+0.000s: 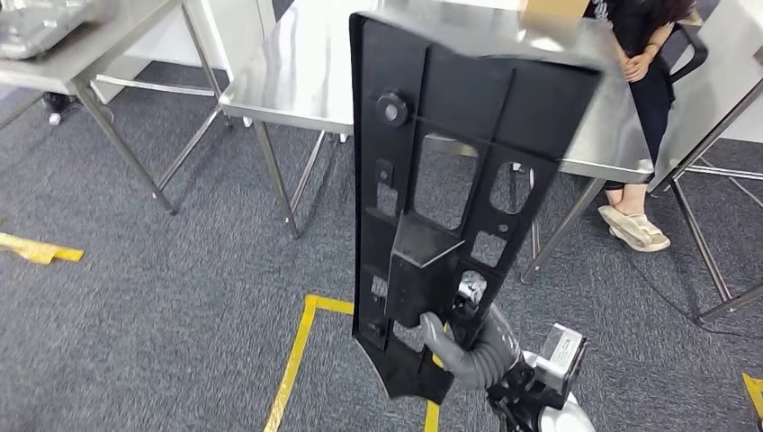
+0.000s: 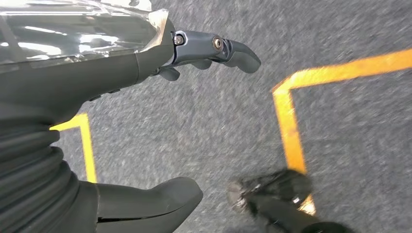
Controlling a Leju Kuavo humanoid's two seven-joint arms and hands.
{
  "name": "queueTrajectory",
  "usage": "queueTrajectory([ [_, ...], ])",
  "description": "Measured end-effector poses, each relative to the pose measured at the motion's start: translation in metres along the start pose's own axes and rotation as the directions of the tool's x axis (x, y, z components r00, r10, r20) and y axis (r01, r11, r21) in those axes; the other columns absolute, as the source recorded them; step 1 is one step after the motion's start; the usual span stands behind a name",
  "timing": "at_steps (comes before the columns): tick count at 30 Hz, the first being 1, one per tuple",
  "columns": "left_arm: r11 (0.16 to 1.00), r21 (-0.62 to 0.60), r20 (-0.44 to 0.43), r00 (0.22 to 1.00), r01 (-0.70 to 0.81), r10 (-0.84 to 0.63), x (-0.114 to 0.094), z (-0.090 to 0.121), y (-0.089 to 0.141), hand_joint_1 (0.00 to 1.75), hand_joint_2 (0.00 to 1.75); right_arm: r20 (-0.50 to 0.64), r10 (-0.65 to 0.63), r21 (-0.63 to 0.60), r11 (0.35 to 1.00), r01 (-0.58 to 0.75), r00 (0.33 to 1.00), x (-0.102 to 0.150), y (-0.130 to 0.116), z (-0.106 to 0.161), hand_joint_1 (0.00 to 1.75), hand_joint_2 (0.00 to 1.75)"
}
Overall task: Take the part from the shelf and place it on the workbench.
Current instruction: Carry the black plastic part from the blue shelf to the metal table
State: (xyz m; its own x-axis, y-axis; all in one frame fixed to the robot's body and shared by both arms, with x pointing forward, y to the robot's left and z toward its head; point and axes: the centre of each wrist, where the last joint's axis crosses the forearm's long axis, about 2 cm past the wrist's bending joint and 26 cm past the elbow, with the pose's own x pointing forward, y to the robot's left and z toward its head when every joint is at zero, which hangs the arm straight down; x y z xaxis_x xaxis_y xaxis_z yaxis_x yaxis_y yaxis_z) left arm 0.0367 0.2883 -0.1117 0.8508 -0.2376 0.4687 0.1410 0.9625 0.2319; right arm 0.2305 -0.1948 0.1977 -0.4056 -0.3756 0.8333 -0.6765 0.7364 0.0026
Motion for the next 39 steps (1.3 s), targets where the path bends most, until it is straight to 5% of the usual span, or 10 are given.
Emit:
queueTrajectory([
  [39, 1.0, 0.004, -0.011, 1.0, -0.007, 0.007, -0.0039, 0.0027, -0.0039, 0.0, 1.75, -0.009, -0.006, 0.0, 1.0, 0.006, 1.0, -0.0036, 0.0004, 0.0007, 1.75, 1.75],
])
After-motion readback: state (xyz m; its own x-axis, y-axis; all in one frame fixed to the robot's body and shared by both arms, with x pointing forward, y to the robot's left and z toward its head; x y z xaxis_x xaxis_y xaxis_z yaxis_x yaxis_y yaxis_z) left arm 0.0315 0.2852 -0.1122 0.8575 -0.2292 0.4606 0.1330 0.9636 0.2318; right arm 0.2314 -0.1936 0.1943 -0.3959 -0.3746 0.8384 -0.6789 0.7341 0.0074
